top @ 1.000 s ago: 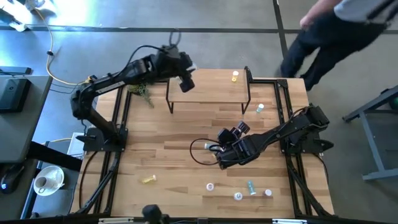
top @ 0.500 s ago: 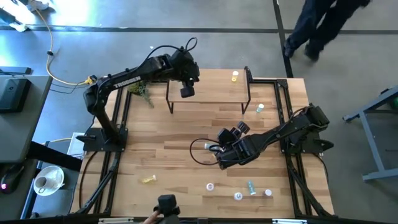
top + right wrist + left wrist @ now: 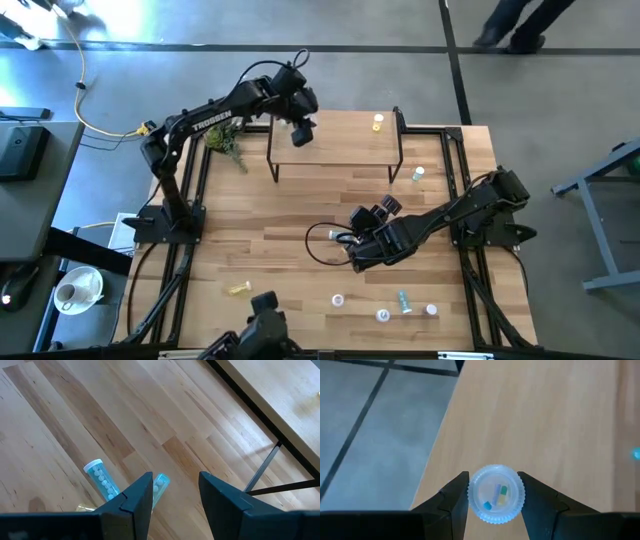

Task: Pick and place medicine bottles onto shelf by color
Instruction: Put the left transparent pill bottle on the shelf

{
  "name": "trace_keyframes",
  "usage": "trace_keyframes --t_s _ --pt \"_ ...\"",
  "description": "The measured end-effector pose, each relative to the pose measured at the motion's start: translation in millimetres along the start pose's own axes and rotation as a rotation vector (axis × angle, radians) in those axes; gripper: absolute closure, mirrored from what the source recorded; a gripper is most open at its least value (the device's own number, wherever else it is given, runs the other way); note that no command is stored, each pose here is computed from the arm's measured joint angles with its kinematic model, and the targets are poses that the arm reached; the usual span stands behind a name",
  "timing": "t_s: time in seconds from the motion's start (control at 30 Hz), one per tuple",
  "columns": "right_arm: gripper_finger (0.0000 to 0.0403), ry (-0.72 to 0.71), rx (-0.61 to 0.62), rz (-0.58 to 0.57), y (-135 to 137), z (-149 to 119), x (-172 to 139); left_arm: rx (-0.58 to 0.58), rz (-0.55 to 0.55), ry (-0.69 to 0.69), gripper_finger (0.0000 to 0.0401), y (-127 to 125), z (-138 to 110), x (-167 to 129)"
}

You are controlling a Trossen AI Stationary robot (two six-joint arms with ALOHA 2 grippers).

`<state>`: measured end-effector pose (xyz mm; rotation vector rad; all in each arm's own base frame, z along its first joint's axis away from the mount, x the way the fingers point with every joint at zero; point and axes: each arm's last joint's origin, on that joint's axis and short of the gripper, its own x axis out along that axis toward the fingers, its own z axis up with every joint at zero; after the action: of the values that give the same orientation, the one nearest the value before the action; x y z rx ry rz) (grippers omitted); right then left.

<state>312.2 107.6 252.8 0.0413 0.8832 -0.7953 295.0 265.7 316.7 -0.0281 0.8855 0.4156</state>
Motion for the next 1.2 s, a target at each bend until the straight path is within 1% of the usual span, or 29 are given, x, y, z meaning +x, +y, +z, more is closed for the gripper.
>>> trace_keyframes --t_s 0.3,0.43,0.5,0.6,1.2 --pt "0.0252 0.000 0.000 0.000 0.0 0.0 0.0 -0.077 0.019 -0.023 0.0263 9.4 -0.8 15.7" --pt "0.0252 0.000 0.000 0.000 -0.1 0.0 0.0 -0.117 0.028 -0.001 0.0263 12.3 -4.0 22.5" --pt "0.0252 0.000 0.000 0.000 -0.1 0.0 0.0 -0.119 0.031 0.007 0.0263 12.5 -4.8 25.2" --pt "0.0252 0.000 0.000 0.000 -0.1 0.0 0.0 -0.127 0.064 0.014 0.0263 14.1 -5.1 25.2" --pt "0.0252 0.001 0.000 0.001 0.0 0.0 0.0 -0.127 0.063 0.016 0.0259 14.0 -5.3 25.2"
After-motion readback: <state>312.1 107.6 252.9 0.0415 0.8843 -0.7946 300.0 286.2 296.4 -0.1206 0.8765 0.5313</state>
